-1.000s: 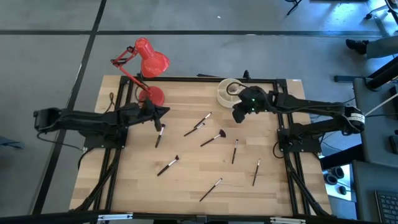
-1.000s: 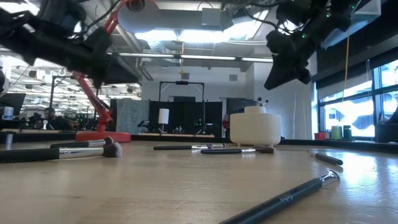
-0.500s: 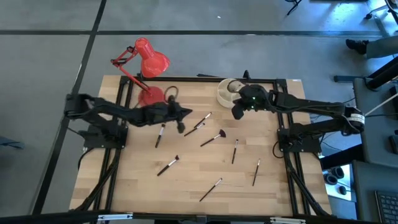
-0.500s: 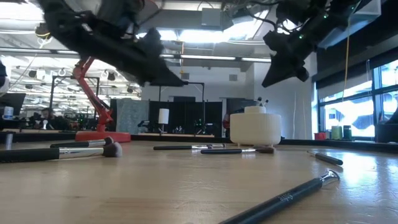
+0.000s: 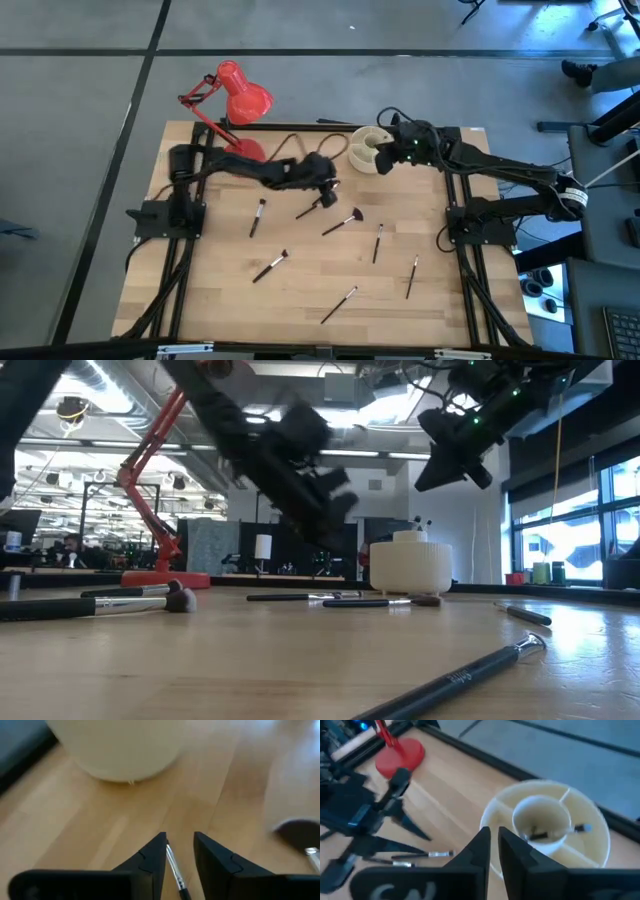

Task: Put items in baskets/containers
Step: Put the black eyeshadow brush into the white organizer

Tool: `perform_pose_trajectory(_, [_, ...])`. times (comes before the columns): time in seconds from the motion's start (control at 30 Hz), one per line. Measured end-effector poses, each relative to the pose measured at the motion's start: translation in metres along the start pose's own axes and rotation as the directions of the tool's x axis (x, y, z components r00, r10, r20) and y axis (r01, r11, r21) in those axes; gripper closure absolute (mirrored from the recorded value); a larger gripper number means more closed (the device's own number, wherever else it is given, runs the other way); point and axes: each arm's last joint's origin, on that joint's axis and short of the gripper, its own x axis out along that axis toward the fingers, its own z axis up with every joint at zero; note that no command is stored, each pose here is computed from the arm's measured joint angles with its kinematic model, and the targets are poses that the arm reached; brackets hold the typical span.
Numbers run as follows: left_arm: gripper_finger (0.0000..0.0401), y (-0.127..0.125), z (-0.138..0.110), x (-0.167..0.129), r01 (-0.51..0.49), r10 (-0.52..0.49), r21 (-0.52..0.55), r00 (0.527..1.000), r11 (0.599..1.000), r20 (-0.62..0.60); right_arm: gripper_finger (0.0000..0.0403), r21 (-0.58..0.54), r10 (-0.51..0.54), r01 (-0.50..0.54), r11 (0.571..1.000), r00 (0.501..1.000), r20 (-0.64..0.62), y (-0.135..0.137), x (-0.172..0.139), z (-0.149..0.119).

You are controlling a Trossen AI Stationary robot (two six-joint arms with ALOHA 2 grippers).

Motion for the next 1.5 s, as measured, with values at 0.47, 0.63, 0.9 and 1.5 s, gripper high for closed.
perform_pose_trajectory(0.47, [0.0304, 0.015, 0.030, 0.037, -0.051, 0.046, -0.028, 0.986, 0.998, -0.161, 0.0361, -0.106, -0.082, 0.082, 0.991, 0.997, 0.003, 0.005, 0.000, -0.005])
perform_pose_trajectory(0.63, [0.0316, 0.014, 0.028, 0.037, -0.049, 0.043, -0.035, 0.985, 0.998, -0.169, 0.0361, -0.115, -0.089, 0.085, 0.990, 0.996, -0.029, 0.003, 0.000, -0.008])
perform_pose_trajectory(0.9, [0.0326, 0.010, 0.024, 0.041, -0.046, 0.040, -0.037, 0.985, 0.998, -0.169, 0.0361, -0.124, -0.079, 0.079, 0.989, 0.997, 0.005, 0.003, 0.000, -0.004])
perform_pose_trajectory(1.5, [0.0395, 0.008, 0.007, 0.056, -0.065, 0.063, -0.001, 0.971, 0.998, -0.229, 0.0361, -0.129, -0.078, 0.078, 0.988, 0.997, 0.005, 0.004, 0.000, -0.004])
